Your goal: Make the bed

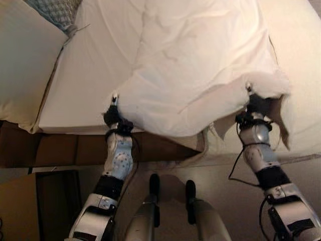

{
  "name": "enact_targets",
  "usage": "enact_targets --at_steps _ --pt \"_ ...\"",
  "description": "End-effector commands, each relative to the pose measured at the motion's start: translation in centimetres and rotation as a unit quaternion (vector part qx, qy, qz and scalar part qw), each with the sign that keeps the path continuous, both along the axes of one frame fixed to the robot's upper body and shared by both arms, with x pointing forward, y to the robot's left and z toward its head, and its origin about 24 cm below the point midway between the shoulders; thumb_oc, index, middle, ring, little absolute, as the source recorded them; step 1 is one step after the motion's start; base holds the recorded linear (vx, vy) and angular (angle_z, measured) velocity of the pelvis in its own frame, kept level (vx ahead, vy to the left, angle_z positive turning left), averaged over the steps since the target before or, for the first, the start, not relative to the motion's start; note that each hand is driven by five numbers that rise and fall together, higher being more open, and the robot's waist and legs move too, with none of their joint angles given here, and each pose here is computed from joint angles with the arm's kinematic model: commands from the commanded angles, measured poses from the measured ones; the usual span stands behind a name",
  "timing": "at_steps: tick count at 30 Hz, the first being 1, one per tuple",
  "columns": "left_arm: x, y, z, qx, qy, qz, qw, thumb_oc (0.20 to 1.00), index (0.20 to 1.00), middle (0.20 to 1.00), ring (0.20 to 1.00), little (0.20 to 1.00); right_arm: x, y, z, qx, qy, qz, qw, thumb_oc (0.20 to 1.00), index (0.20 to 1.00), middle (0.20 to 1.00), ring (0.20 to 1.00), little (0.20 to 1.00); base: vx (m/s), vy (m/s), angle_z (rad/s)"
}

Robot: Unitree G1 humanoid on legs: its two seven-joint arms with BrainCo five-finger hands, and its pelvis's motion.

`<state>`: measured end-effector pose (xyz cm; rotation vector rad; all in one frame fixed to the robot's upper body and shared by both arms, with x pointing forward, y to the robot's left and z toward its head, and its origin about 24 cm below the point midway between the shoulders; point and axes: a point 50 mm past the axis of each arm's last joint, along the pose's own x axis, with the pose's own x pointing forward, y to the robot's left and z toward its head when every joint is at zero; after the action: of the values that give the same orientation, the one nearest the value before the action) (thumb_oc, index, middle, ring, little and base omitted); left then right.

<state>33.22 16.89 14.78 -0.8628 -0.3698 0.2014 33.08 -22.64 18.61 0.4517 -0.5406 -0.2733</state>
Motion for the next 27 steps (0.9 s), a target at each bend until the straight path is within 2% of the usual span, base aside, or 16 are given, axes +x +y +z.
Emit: enact_targets --at_steps 1,3,7,8,10,13,14,18,19,21,22,23,25,26,27 --pt "-3.1 4.9 8.5 0.04 -0.234 0.104 0.966 0.2 0.2 0.2 0.2 0.2 -2.0 1.0 3.3 -0.01 -0.122 0.019 0.992 0.2 0.2 0.2 0.2 0.2 0.0 0.0 0.0" --pt "-4.3 6.0 7.6 0.049 -0.23 0.125 0.964 0.2 0.2 0.2 0.2 0.2 -3.6 0.6 2.0 -0.018 -0.124 0.015 0.992 0.2 0.2 0.2 0.2 0.2 0.0 0.0 0.0" --pt "-6.1 7.8 4.3 0.065 -0.18 0.155 0.969 0.2 0.2 0.2 0.2 0.2 -5.9 -0.9 -2.0 -0.021 -0.069 0.004 0.997 0.2 0.2 0.2 0.2 0.2 -0.01 0.0 0.02" --pt "-7.3 9.2 1.5 0.056 -0.128 0.175 0.975 0.2 0.2 0.2 0.2 0.2 -7.3 -2.4 -4.9 -0.021 -0.015 -0.02 0.999 0.2 0.2 0.2 0.2 0.2 0.0 0.0 0.0" --pt "-7.8 9.7 0.4 0.044 -0.11 0.181 0.976 0.2 0.2 0.2 0.2 0.2 -7.9 -3.0 -6.0 -0.034 0.013 -0.034 0.999 0.2 0.2 0.2 0.2 0.2 0.0 0.0 0.0" --pt "-10.4 11.3 -5.3 0.027 0.004 0.202 0.979 0.2 0.2 0.2 0.2 0.2 -10.3 -4.9 -12.3 -0.017 0.15 -0.079 0.985 0.2 0.2 0.2 0.2 0.2 0.0 0.0 0.0" --pt "-10.4 11.3 -5.3 0.027 0.004 0.202 0.979 0.2 0.2 0.2 0.2 0.2 -10.3 -4.9 -12.3 -0.017 0.15 -0.078 0.985 0.2 0.2 0.2 0.2 0.2 0.0 0.0 0.0" --pt "-12.4 11.9 -10.9 0.02 0.127 0.191 0.973 0.2 0.2 0.2 0.2 0.2 -12.9 -6.5 -19.2 -0.03 0.322 -0.1 0.941 0.2 0.2 0.2 0.2 0.2 0.0 -0.003 0.01" --pt "-13.4 12.0 -14.9 0.031 0.221 0.189 0.956 0.2 0.2 0.2 0.2 0.2 -14.7 -6.9 -23.5 -0.038 0.429 -0.097 0.897 0.2 0.2 0.2 0.2 0.2 0.0 -0.009 0.08" --pt "-14.1 12.1 -17.3 0.049 0.282 0.185 0.94 0.2 0.2 0.2 0.2 0.2 -15.5 -6.5 -25.3 -0.043 0.474 -0.072 0.876 0.2 0.2 0.2 0.2 0.2 0.01 -0.006 0.12" --pt "-14.5 11.9 -18.9 0.027 0.314 0.191 0.929 0.2 0.2 0.2 0.2 0.2 -16.0 -6.3 -26.4 -0.05 0.505 -0.066 0.859 0.2 0.2 0.2 0.2 0.2 0.01 -0.002 0.1" --pt "-14.5 11.9 -18.9 0.027 0.314 0.192 0.929 0.2 0.2 0.2 0.2 0.2 -16.0 -6.3 -26.4 -0.05 0.504 -0.066 0.859 0.2 0.2 0.2 0.2 0.2 0.01 0.012 0.05" --pt "-15.3 11.1 -21.9 -0.004 0.375 0.184 0.909 0.2 0.2 0.2 0.2 0.2 -17.1 -5.1 -28.8 -0.039 0.559 -0.031 0.828 0.2 0.2 0.2 0.2 0.2 0.01 0.01 0.02" --pt "-15.3 11.1 -21.9 -0.004 0.375 0.184 0.909 0.2 0.2 0.2 0.2 0.2 -17.1 -5.1 -28.8 -0.039 0.559 -0.031 0.828 0.2 0.2 0.2 0.2 0.2 0.01 0.027 0.04" --pt "-15.9 10.8 -23.6 0.01 0.426 0.17 0.889 0.2 0.2 0.2 0.2 0.2 -17.7 -4.5 -29.9 -0.039 0.585 -0.014 0.81 0.2 0.2 0.2 0.2 0.2 0.02 0.022 0.04"
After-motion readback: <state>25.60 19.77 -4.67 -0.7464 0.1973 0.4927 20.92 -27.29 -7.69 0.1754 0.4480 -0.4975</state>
